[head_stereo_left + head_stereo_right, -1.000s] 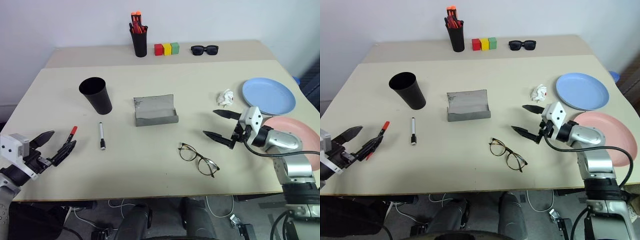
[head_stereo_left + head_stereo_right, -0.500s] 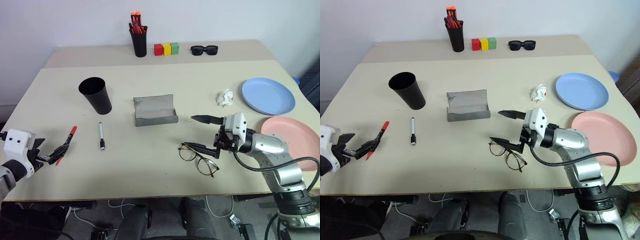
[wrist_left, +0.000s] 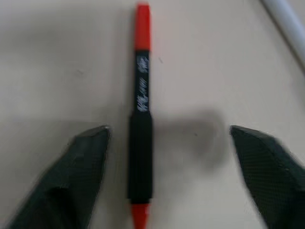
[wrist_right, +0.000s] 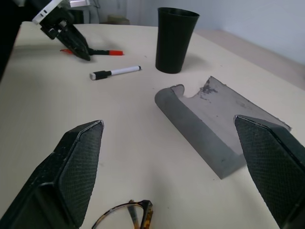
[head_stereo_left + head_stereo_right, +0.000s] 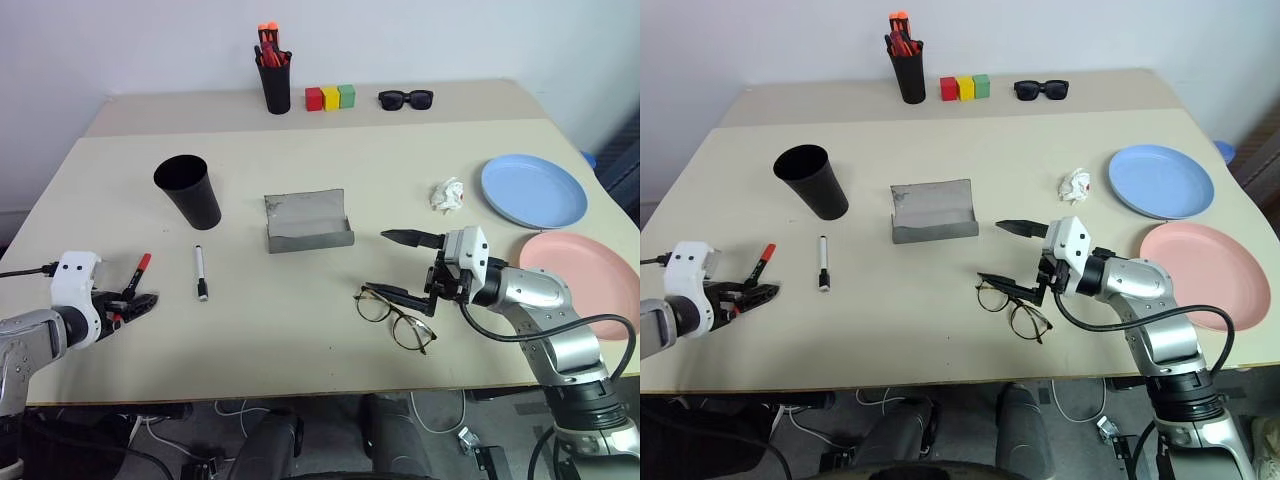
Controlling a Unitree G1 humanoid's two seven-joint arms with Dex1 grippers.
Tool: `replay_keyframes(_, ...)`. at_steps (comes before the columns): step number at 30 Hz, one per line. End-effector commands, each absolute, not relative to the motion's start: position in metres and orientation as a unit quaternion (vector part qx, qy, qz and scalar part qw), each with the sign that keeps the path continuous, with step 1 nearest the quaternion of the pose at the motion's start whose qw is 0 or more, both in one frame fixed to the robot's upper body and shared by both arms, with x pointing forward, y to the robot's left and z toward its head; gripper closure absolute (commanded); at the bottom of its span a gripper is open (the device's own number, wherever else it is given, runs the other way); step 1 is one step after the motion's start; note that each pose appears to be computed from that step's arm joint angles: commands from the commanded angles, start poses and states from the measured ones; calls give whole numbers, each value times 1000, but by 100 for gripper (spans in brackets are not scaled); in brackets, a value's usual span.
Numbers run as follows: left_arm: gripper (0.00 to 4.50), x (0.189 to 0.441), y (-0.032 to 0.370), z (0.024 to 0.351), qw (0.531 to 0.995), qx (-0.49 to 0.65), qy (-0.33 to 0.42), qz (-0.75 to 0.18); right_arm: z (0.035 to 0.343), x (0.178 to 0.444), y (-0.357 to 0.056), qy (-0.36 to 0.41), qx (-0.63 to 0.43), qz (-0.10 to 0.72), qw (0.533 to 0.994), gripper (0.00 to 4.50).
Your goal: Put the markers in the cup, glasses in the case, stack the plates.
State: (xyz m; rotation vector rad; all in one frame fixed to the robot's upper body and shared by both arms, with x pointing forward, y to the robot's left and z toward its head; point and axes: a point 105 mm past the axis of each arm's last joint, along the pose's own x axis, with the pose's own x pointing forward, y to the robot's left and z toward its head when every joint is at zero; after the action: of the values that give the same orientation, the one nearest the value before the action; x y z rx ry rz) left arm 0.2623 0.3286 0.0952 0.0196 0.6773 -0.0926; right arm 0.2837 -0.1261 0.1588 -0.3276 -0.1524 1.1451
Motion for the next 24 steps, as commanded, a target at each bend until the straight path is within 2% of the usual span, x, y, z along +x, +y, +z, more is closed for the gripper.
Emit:
replay_keyframes(1,286,258,332,95,934,30,355,-38,167,284,-127,-90,-158,531,828,0)
replay_keyframes(4,441,260,338,98,937,33,346,-25,165,285,-129,-87,-159,526,831,0)
replay_keyframes(6,447,261,337,105,942,34,333,-29,164,285,-129,-85,-161,525,831,0)
replay_keyframes(8,447,273,340,130,969,17,245,-32,163,285,-130,-83,-162,525,831,0)
replay_keyframes(12,447,290,364,189,996,60,58,27,163,286,-131,-82,-163,523,833,0)
replay_keyframes(14,447,297,364,224,992,102,-58,49,166,289,-131,-86,-158,520,835,0)
replay_keyframes(16,447,300,356,240,987,104,-113,35,170,292,-131,-90,-150,518,837,0)
replay_keyframes(19,447,305,336,282,967,106,-232,12,191,296,-130,-120,-120,513,841,0)
replay_keyframes(21,447,314,325,299,956,102,-276,-4,205,299,-127,-139,-97,510,844,0)
replay_keyframes(24,447,333,312,306,948,85,-308,-15,208,301,-125,-144,-90,508,845,0)
